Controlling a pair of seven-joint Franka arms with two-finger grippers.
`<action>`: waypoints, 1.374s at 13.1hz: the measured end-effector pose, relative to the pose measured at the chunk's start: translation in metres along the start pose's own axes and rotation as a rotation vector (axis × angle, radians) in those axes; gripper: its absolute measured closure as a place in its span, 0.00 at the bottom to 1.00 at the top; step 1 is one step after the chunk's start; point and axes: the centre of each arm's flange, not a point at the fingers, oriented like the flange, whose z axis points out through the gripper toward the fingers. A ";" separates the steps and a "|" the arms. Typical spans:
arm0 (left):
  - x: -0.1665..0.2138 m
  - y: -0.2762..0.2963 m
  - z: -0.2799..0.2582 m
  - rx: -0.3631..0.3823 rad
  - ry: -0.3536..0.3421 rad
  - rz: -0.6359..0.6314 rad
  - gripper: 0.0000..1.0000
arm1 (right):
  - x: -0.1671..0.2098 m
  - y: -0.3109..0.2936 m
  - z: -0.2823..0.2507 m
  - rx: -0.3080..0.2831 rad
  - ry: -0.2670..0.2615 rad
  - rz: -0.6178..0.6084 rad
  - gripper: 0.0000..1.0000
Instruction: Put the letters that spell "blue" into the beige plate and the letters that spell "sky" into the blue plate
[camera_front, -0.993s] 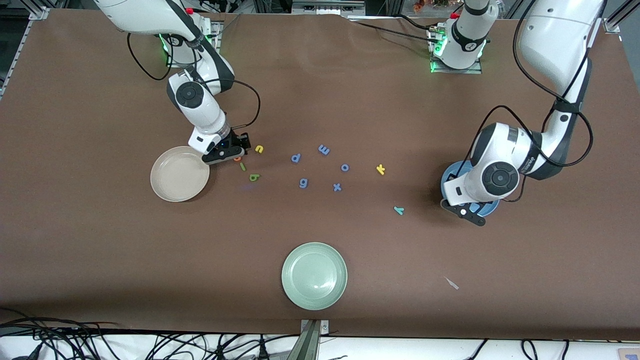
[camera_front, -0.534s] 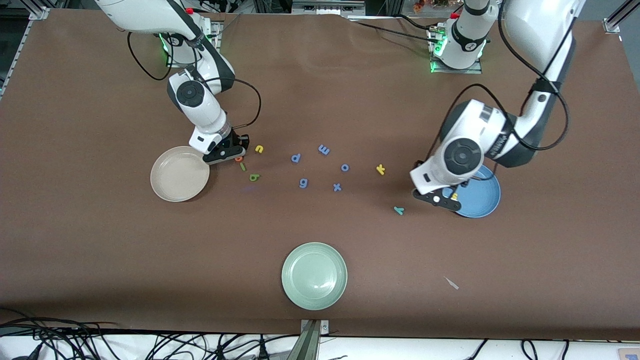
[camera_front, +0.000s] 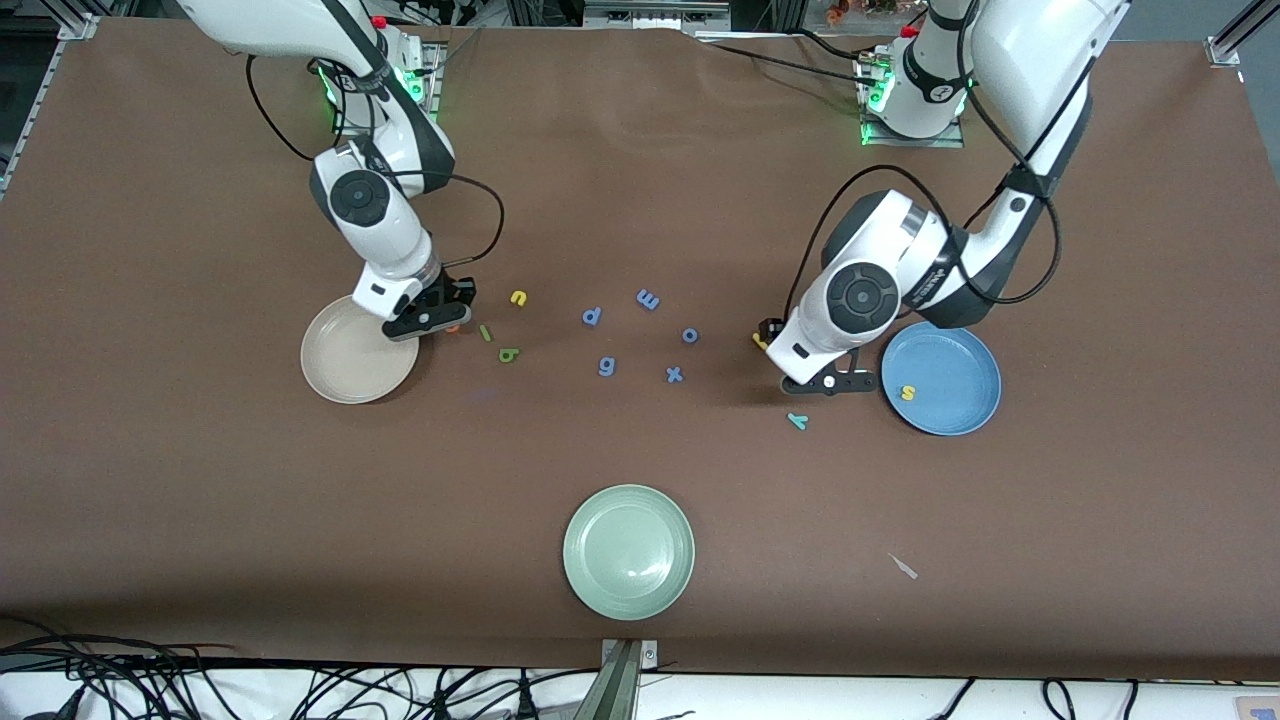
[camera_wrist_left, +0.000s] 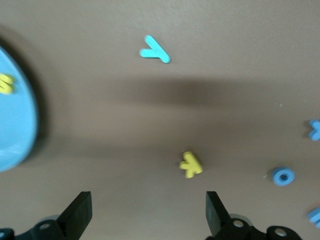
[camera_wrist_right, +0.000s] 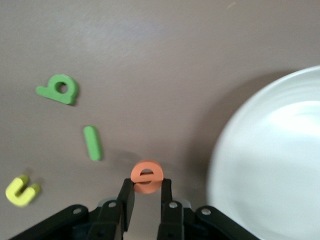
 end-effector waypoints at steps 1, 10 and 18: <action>-0.007 0.018 0.012 -0.009 0.004 -0.046 0.00 | 0.010 0.013 -0.023 -0.026 -0.024 -0.028 0.74; -0.017 0.035 0.086 -0.078 0.025 -0.157 0.03 | 0.012 0.087 -0.018 -0.051 -0.033 -0.088 0.41; -0.017 0.032 0.100 -0.108 0.037 -0.187 0.53 | 0.015 -0.036 -0.008 0.008 0.012 0.023 0.27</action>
